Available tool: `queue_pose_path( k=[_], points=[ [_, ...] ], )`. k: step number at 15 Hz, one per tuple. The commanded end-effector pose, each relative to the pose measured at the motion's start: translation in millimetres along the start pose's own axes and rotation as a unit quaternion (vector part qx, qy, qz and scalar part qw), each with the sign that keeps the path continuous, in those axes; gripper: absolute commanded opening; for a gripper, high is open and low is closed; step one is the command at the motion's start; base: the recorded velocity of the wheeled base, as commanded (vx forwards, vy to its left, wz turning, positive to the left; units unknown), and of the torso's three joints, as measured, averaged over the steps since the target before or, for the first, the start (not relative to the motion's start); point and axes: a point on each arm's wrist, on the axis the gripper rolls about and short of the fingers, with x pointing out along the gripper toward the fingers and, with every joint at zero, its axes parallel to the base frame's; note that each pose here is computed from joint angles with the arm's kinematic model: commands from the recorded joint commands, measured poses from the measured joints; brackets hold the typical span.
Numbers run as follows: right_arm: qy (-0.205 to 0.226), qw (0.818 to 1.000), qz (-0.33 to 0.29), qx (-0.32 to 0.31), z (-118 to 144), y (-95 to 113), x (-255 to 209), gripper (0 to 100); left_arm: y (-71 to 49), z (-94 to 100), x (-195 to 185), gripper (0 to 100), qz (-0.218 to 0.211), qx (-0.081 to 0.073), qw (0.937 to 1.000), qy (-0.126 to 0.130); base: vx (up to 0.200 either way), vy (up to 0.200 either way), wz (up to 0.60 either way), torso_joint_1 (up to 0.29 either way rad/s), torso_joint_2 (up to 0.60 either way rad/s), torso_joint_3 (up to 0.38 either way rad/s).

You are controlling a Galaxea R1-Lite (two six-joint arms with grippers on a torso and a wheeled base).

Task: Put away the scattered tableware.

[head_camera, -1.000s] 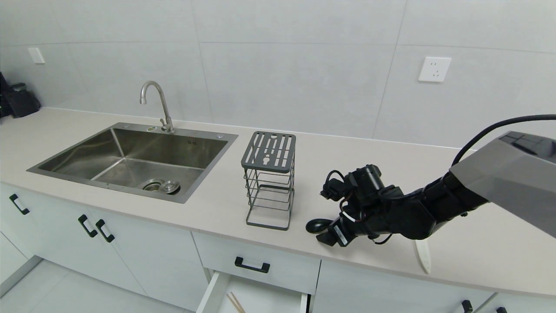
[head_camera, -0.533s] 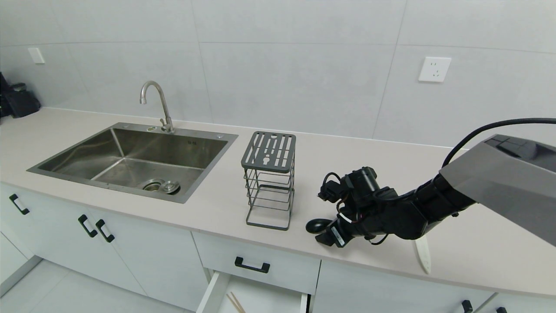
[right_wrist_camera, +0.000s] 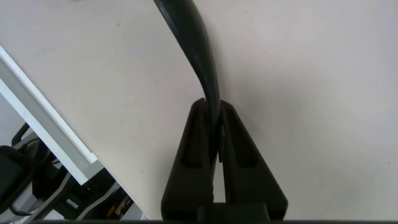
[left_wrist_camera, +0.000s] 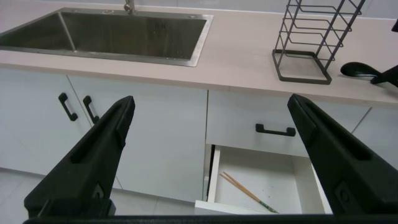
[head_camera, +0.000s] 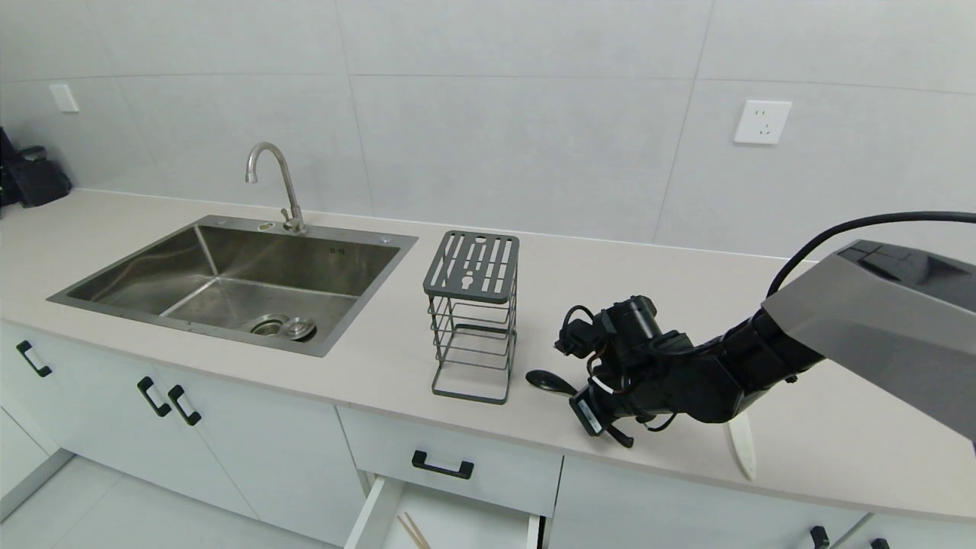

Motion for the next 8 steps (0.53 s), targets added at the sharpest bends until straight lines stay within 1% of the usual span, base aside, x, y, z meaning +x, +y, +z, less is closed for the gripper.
queue_pose_path(
  k=[1, 3, 8],
  points=[
    [0.001, 1.000, 0.002, -0.002, 0, 1, 0, 0, 0.0, 0.0, 0, 100, 0.000, 0.000, 1.0000, 0.001, 0.000, 0.000, 0.00, 0.000, 0.00, 0.000],
    [-0.019, 1.000, 0.005, -0.012, 10, 9, -13, 0, 0.0, 0.0, 0, 100, 0.000, 0.000, 1.0000, 0.001, 0.000, 0.000, 0.00, 0.000, 0.00, 0.000],
    [-0.039, 0.999, 0.012, -0.024, 18, 20, -31, 0, 0.0, 0.0, 0, 100, 0.000, 0.000, 1.0000, 0.001, 0.000, 0.000, 0.00, 0.000, 0.00, 0.000]
  ],
)
